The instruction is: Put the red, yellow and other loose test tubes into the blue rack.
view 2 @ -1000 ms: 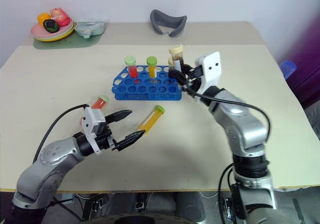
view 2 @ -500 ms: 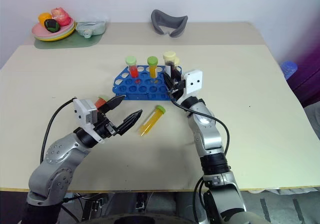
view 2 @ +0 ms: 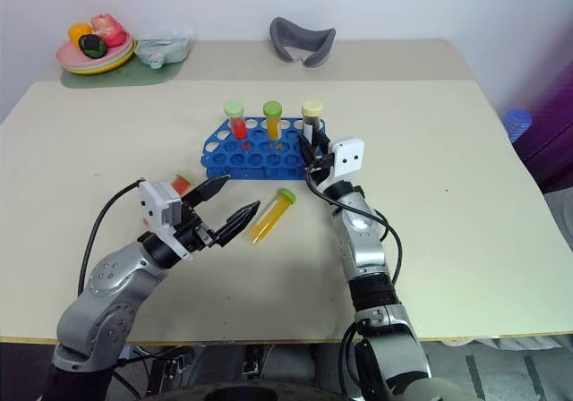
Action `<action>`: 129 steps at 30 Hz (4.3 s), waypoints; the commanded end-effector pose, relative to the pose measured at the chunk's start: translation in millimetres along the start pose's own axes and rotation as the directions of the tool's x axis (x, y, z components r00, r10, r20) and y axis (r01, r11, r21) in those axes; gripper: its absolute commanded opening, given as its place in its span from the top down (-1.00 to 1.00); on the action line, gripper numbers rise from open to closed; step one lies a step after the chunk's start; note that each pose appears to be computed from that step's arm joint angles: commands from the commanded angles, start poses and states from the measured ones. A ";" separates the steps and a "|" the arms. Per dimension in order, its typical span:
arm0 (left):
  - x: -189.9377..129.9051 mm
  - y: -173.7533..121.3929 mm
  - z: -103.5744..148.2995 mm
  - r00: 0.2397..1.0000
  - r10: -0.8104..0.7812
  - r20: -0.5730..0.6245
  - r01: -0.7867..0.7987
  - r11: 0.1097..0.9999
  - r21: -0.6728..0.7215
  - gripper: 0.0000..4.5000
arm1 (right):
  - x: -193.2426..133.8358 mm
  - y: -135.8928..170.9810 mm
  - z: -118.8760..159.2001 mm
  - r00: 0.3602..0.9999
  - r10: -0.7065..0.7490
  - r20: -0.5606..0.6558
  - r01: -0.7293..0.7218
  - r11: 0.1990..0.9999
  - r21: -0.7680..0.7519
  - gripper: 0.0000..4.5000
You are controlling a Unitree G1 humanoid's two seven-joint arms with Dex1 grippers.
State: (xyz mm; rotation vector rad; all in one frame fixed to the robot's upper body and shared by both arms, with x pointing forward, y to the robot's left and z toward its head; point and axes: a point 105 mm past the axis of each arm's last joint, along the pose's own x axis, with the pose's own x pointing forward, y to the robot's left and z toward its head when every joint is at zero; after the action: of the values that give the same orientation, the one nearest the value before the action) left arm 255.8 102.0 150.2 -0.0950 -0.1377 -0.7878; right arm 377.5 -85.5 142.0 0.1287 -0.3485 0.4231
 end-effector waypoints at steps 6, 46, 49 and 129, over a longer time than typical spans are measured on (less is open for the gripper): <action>-0.3 -6.6 12.4 0.998 -0.035 0.052 0.033 0.999 0.035 -1.00 | 3.8 -5.0 6.2 0.998 -0.022 0.065 0.025 0.999 -0.041 0.40; 13.0 26.3 8.1 0.974 0.032 -0.226 -0.004 0.992 0.124 -1.00 | -89.9 -16.0 77.2 0.844 0.451 -0.291 -0.503 0.854 -0.133 -0.98; 8.6 34.6 2.6 0.956 0.057 -0.288 -0.021 0.992 0.124 -1.00 | -93.6 -13.3 74.5 0.835 0.452 -0.313 -0.509 0.852 -0.126 -0.98; 113.4 -26.9 -28.0 0.527 0.161 -0.835 -0.030 0.985 0.170 -1.00 | -140.3 -33.6 58.5 0.729 0.424 -0.538 -0.534 0.843 -0.059 -0.98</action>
State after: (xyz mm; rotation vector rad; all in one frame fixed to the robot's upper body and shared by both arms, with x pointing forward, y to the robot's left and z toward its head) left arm 317.7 2.5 133.1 0.4024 0.7908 -0.6308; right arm 255.7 -180.4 130.6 -0.2626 0.1582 0.9216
